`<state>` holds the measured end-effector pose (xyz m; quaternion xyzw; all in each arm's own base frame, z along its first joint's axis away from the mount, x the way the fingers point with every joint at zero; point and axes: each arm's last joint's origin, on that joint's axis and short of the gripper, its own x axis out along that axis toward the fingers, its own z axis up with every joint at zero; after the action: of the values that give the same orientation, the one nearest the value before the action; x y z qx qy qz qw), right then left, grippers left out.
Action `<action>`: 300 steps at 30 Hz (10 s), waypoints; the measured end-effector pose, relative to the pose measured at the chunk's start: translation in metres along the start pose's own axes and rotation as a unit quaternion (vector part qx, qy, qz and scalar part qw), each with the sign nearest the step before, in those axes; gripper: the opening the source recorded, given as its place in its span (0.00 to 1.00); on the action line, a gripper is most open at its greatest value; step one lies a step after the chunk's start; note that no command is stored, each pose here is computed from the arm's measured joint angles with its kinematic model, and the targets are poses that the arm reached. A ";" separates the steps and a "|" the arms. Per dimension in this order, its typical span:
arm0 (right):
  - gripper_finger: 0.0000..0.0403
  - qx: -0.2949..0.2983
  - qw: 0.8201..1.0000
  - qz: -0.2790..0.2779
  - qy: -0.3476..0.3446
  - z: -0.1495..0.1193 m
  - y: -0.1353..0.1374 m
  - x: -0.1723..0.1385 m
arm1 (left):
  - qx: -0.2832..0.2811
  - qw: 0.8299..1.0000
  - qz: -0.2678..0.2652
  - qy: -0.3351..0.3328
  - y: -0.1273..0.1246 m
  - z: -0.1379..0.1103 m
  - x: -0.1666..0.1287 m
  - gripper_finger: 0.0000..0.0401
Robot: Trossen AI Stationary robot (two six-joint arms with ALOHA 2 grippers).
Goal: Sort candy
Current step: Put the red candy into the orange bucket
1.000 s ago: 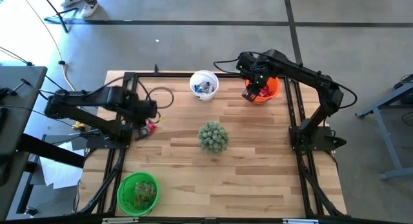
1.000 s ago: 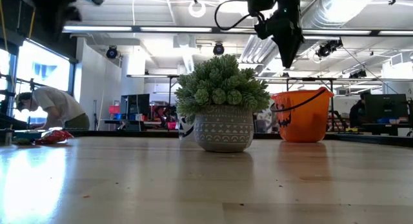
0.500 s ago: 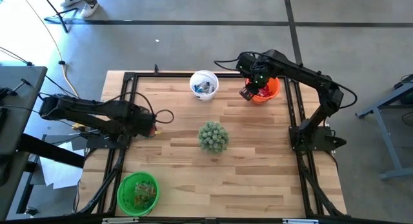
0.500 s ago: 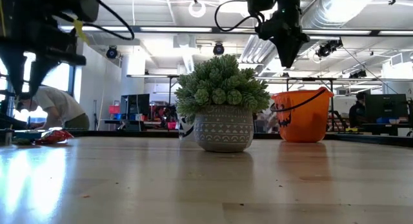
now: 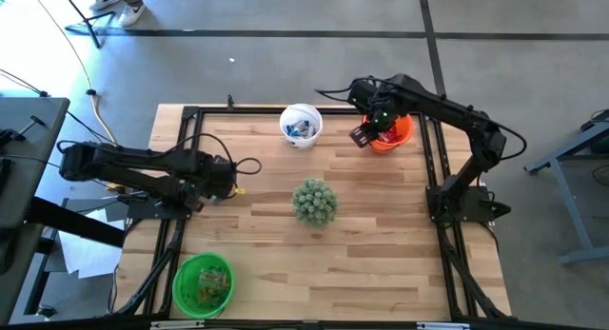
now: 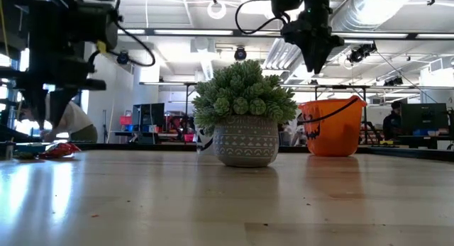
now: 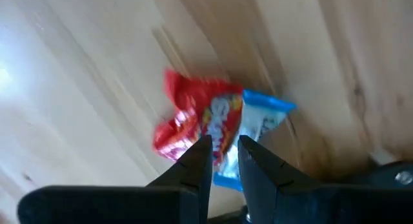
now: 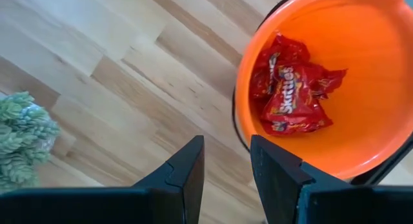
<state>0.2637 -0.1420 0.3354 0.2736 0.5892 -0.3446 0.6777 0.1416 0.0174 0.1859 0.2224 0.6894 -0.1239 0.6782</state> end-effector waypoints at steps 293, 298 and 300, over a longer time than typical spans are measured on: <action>0.30 0.013 0.821 0.374 -0.431 0.055 0.091 -0.064 | -0.500 0.594 0.321 -0.543 0.115 0.068 -0.151 0.00; 0.30 0.010 0.827 0.375 -0.419 0.056 0.101 -0.055 | -0.499 0.583 0.322 -0.554 0.115 0.068 -0.154 0.00; 0.30 0.007 0.828 0.376 -0.416 0.057 0.106 -0.050 | -0.498 0.582 0.321 -0.557 0.115 0.069 -0.154 0.00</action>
<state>0.3790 -0.1143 0.3903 0.3096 0.1011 -0.1478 0.9339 0.2538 0.0638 0.3501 -0.0562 0.0141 0.3646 0.9293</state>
